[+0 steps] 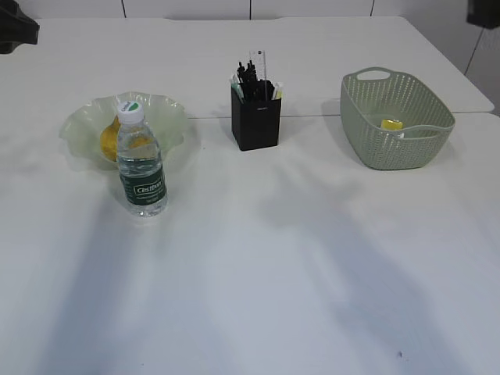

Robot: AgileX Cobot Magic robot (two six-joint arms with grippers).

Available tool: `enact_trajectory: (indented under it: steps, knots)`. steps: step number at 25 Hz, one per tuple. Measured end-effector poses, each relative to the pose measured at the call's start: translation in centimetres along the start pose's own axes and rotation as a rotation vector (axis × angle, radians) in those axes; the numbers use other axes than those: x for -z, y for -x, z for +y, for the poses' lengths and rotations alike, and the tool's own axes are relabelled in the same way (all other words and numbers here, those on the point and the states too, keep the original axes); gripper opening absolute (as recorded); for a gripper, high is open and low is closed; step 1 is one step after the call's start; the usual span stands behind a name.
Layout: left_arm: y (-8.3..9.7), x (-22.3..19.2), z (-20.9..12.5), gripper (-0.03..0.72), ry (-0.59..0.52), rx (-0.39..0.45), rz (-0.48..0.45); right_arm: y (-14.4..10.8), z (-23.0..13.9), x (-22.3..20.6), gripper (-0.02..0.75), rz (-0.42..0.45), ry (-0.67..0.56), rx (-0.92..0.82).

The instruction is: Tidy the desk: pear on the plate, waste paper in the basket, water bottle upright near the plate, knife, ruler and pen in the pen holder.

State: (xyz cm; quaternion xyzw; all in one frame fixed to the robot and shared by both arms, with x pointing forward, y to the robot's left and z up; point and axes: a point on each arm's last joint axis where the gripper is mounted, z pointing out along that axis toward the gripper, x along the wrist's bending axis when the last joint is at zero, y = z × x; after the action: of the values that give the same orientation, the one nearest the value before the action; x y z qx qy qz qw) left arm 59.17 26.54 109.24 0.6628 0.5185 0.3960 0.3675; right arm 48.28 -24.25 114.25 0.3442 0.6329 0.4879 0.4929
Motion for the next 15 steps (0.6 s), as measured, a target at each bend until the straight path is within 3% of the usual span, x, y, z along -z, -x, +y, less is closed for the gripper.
enact_trajectory:
  steps: [15]
  knots:
    - [0.0, 0.7, 0.6, 0.324, 0.046, -0.009, 0.002, -1.3, -4.0, 7.2, 0.244, -0.037, -0.084, -0.039]
